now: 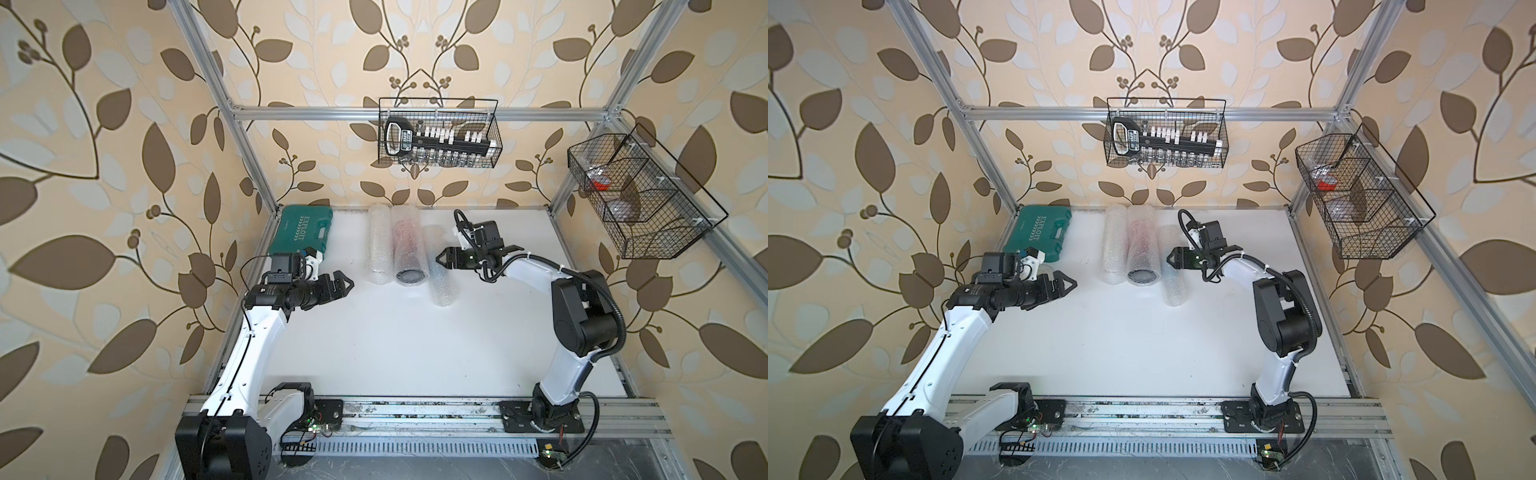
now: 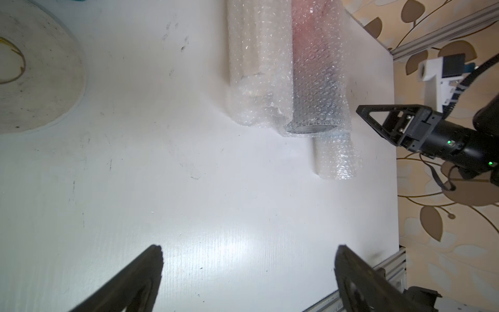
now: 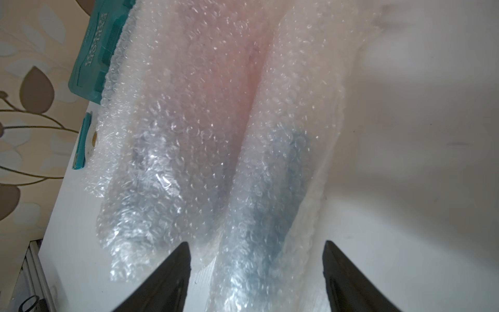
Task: Unwrap the vase from the bubble wrap
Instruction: Move the bubble wrap to the center of the board.
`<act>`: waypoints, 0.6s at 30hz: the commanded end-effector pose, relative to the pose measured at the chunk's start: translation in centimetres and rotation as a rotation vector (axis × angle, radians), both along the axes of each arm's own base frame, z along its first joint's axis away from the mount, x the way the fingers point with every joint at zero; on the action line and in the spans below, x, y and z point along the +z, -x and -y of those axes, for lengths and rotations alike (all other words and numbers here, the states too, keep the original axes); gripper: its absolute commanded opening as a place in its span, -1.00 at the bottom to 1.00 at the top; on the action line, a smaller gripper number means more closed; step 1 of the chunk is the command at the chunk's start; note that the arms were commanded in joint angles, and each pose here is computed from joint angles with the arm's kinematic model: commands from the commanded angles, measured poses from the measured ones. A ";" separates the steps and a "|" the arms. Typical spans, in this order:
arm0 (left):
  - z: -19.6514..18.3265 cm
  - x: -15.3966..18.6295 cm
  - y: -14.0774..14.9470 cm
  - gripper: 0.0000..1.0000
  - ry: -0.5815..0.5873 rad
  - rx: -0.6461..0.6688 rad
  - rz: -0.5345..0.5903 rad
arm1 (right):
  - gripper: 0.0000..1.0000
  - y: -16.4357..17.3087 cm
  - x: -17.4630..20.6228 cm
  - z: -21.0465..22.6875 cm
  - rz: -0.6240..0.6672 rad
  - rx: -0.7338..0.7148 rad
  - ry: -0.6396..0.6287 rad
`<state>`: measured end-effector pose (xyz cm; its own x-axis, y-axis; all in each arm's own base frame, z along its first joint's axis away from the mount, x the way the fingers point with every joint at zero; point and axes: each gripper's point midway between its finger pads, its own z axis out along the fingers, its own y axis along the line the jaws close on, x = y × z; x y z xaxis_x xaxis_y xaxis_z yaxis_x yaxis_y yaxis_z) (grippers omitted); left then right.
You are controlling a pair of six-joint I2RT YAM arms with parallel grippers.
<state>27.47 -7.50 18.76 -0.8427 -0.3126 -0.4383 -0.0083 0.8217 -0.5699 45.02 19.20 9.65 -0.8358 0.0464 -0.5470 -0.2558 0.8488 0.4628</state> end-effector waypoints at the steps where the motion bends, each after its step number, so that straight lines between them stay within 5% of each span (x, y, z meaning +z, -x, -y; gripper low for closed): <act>1: 0.8 0.2 0.4 0.98 0.019 -0.054 0.008 | 0.52 -0.4 -1.0 -0.7 -0.062 -0.003 0.017; 18: 1.2 0.1 0.6 0.98 0.035 -0.072 0.005 | 0.39 -2.1 -5.4 -0.5 -0.158 -0.087 0.097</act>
<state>27.24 -7.98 18.91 -0.8502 -0.2981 -0.4340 0.0148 0.8105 -0.5856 47.53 20.19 5.48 -0.8943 0.0634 -0.4429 -0.1524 0.8876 0.4347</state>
